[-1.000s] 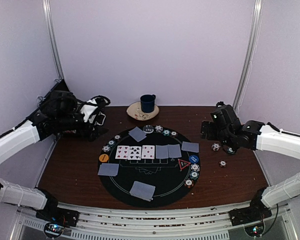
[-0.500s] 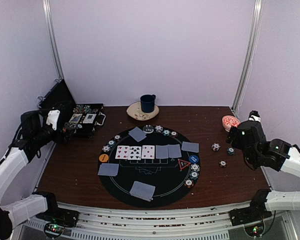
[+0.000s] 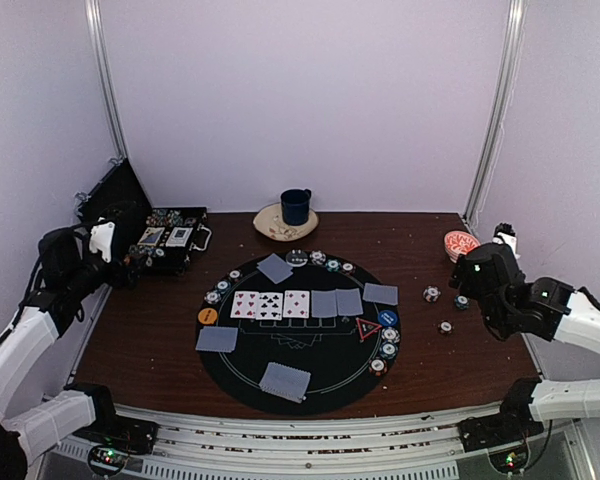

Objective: Distribute texas hold em gaming equipment
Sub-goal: Reset both arms

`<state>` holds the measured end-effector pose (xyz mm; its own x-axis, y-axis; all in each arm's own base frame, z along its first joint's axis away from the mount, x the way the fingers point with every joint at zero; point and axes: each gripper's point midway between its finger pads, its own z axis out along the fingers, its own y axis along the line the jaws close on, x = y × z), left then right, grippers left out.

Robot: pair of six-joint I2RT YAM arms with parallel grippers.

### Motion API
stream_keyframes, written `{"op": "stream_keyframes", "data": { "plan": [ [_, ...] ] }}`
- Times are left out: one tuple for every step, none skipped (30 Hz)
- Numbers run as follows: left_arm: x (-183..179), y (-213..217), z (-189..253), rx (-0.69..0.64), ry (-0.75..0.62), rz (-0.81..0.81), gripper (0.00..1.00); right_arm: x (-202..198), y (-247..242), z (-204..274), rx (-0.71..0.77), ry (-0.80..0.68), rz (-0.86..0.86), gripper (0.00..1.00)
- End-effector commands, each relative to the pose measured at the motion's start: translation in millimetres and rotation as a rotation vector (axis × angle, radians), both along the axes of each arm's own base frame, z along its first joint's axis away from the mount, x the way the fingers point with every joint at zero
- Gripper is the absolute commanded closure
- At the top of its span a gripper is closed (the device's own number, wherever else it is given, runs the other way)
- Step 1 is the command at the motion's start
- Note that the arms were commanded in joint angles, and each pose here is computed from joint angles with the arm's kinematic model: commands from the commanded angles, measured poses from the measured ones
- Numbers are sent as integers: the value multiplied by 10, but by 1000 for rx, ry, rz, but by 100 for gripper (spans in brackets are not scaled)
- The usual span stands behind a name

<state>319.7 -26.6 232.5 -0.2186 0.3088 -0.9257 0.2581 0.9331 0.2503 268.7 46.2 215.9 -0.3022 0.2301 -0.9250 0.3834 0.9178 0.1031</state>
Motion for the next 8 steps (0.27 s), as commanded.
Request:
{"op": "stream_keyframes", "data": {
  "plan": [
    [-3, 51, 199, -8, -94, 28, 2, -35, -97, 49, 5, -36, -42, 0],
    [-6, 48, 199, -8, -96, 27, 2, -40, -99, 52, 7, -38, -40, 0],
    [-8, 37, 192, -9, -95, 21, 2, -42, -99, 64, 11, -42, -38, 0],
    [-9, 27, 176, -11, -91, 15, 2, -46, -101, 66, 12, -42, -37, 0],
    [-6, 25, 171, -12, -89, 13, 2, -53, -114, 77, 14, -46, -43, 0],
    [-1, 22, 165, -12, -87, 12, 2, -61, -130, 84, 12, -48, -51, 0],
    [3, 22, 157, -12, -85, 12, 2, -65, -139, 95, 14, -54, -55, 0],
    [9, 26, 151, -10, -83, 14, 2, -67, -143, 111, 19, -60, -56, 0]
  ]
}}
